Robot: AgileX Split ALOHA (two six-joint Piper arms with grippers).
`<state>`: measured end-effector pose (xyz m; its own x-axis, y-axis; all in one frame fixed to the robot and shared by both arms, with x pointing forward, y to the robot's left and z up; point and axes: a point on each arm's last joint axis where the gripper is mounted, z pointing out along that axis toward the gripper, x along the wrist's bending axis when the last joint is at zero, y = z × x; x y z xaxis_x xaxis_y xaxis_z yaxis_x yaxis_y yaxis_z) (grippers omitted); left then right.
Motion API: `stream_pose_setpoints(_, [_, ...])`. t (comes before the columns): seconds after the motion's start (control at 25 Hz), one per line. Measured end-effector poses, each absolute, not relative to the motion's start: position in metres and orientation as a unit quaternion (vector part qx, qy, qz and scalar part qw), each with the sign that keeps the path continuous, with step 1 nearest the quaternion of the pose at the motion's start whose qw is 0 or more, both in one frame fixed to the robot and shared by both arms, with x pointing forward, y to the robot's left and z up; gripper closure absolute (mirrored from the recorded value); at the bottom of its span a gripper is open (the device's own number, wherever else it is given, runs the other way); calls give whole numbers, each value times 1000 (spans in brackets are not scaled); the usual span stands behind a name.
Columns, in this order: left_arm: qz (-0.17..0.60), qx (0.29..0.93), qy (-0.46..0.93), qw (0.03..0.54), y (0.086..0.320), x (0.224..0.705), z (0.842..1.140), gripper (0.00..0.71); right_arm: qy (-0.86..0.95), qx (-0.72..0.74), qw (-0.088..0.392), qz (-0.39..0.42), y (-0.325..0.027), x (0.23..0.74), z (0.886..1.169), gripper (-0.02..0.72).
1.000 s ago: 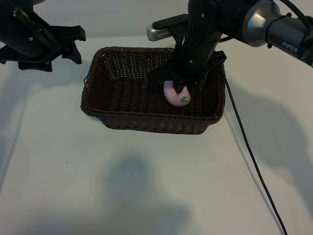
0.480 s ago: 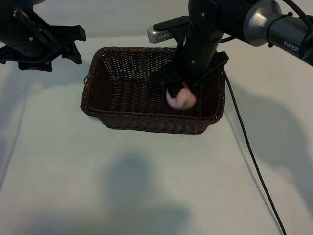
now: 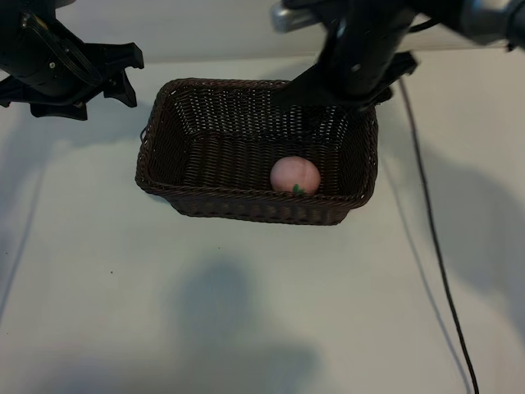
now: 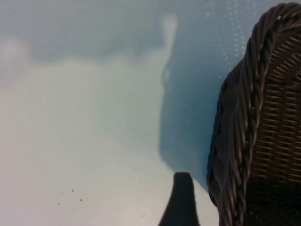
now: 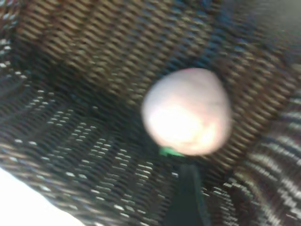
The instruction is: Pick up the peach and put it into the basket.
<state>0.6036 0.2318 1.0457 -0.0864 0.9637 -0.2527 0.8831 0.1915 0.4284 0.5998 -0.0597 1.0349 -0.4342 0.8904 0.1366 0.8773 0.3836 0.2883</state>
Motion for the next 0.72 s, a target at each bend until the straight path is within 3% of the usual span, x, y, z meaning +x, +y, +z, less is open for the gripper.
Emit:
stream_pose_setpoints(0.44, [82, 631, 732, 243, 232, 604, 1046, 126, 787, 606, 58, 103, -151, 633, 1043, 141])
stream_pose_setpoints(0.72, [82, 631, 732, 243, 232, 604, 1046, 126, 782, 612, 61, 95, -161, 636, 1043, 141])
